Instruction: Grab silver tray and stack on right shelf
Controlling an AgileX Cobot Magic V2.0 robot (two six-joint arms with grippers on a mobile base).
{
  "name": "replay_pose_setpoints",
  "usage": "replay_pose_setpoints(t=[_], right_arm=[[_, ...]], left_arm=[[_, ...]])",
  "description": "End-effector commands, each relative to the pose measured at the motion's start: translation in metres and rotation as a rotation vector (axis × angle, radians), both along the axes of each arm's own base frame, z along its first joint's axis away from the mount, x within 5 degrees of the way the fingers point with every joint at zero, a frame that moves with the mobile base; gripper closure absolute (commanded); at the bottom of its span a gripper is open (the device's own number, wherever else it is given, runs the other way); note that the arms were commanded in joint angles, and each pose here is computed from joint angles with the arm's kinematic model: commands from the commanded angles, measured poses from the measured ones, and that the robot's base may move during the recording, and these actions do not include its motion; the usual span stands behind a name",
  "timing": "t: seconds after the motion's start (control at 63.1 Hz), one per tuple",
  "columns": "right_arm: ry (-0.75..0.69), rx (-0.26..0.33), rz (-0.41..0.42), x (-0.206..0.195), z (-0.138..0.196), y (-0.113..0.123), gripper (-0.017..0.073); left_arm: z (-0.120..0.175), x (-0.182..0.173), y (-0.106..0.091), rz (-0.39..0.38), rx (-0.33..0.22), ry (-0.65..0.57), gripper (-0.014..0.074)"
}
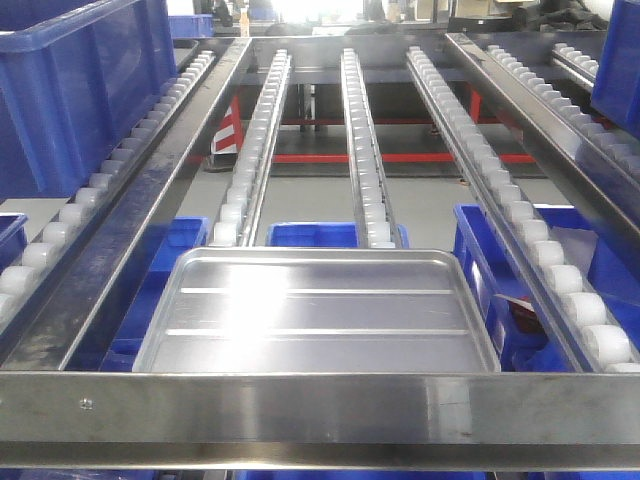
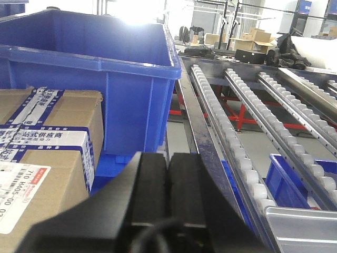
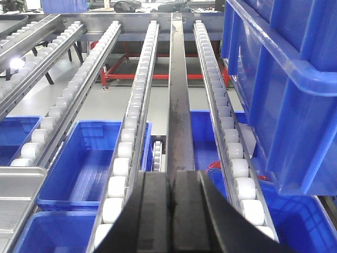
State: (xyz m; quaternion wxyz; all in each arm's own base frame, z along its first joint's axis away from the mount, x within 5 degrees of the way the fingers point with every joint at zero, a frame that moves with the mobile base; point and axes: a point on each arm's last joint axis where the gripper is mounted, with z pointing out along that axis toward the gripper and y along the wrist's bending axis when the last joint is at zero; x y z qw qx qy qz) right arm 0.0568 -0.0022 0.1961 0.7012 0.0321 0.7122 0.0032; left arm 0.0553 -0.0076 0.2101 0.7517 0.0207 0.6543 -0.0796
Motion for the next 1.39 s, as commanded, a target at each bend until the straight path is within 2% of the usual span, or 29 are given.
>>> replay_pose_setpoints(t=[0.0, 0.792, 0.935, 1.046, 1.141, 1.378], right_arm=[[-0.125, -0.014, -0.006, -0.003, 0.015, 0.0, 0.0503], [-0.14, -0.014, -0.007, -0.003, 0.017, 0.0, 0.0503], [-0.228, -0.018, -0.011, -0.004, 0.025, -0.001, 0.0503], [-0.337, -0.022, -0.015, -0.009, 0.044, -0.001, 0.0503], [-0.369, -0.024, -0.012, -0.016, 0.07, 0.0, 0.0503], [-0.349, -0.023, -0.004, -0.019, 0.133, 0.001, 0.0501]], left_arm=[[0.002, -0.002, 0.0, -0.002, -0.02, -0.074, 0.0685], [0.002, -0.002, 0.0, -0.001, -0.021, -0.083, 0.0685], [0.007, -0.003, 0.001, 0.0, -0.028, -0.118, 0.0685], [0.03, -0.007, 0.001, -0.001, -0.037, -0.179, 0.0685], [0.06, -0.012, 0.002, -0.006, -0.028, -0.14, 0.0685], [0.125, -0.016, -0.004, -0.078, -0.073, 0.187, 0.0685]])
